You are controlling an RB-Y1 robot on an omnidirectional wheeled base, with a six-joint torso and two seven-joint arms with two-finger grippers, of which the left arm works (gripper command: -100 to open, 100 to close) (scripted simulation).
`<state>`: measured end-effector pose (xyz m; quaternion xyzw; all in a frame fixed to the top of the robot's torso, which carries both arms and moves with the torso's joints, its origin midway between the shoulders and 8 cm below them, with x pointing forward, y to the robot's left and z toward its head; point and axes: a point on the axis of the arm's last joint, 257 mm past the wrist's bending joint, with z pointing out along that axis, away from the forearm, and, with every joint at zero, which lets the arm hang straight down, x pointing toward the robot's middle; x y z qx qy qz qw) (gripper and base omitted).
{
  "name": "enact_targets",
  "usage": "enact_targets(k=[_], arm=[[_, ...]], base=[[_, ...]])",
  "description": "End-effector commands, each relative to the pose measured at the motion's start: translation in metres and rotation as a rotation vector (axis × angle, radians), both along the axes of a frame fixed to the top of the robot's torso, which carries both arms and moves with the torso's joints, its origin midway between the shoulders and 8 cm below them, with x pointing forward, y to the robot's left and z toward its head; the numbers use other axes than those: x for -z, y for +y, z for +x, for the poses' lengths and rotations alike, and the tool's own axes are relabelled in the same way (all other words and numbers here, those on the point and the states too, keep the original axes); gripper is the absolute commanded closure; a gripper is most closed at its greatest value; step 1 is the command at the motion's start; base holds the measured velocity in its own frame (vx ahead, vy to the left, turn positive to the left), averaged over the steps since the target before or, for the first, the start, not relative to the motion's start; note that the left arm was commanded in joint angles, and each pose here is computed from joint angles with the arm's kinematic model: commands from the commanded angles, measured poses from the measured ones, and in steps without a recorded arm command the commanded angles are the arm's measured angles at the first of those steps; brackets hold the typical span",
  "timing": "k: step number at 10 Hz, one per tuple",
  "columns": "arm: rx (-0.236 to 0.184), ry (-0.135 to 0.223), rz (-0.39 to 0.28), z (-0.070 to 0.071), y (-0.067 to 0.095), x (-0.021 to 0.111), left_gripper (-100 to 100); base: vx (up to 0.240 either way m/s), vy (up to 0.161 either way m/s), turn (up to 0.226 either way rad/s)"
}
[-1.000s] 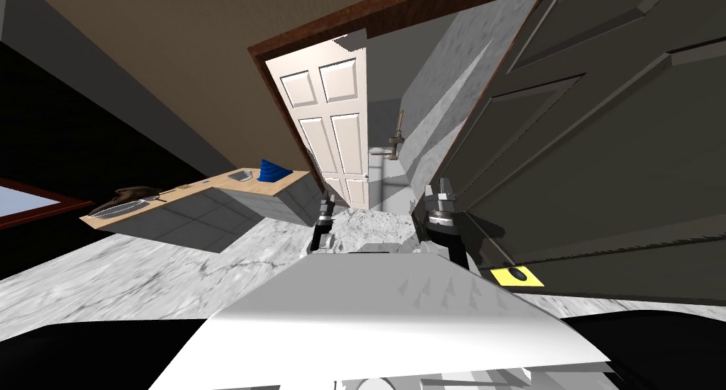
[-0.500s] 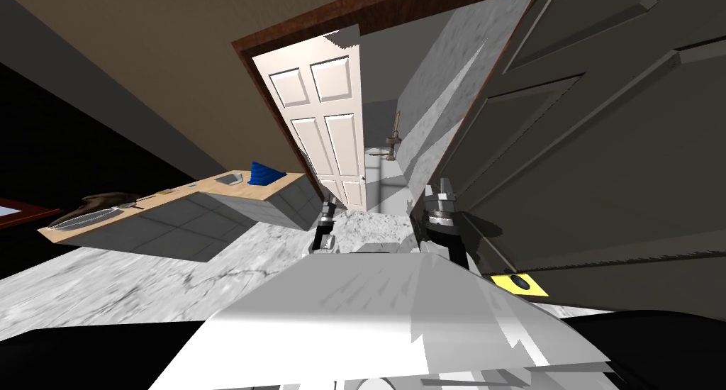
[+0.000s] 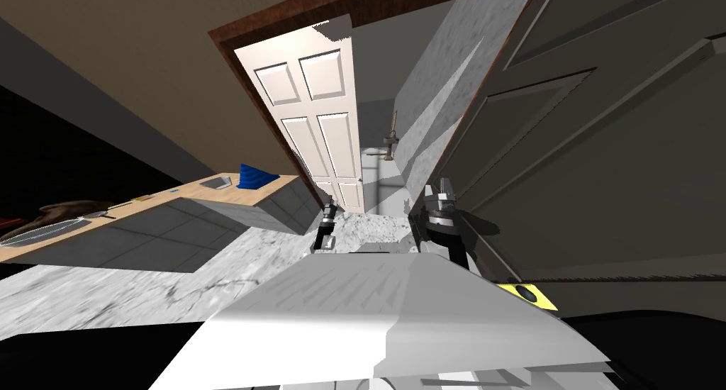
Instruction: Pull the door open
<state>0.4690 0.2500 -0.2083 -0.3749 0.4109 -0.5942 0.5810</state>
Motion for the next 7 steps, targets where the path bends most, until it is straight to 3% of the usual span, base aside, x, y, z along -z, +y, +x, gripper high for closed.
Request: enact_targets(k=[1,2,7], arm=[[0.003,0.023,-0.005,0.004,0.000,0.013,-100],[0.002,0.026,-0.005,0.004,0.000,0.014,-100],[0.006,0.098,-0.015,0.011,0.006,0.051,-100]], base=[[0.114,-0.039,-0.065],[0.071,-0.023,-0.014],[0.098,-0.035,-0.055]])
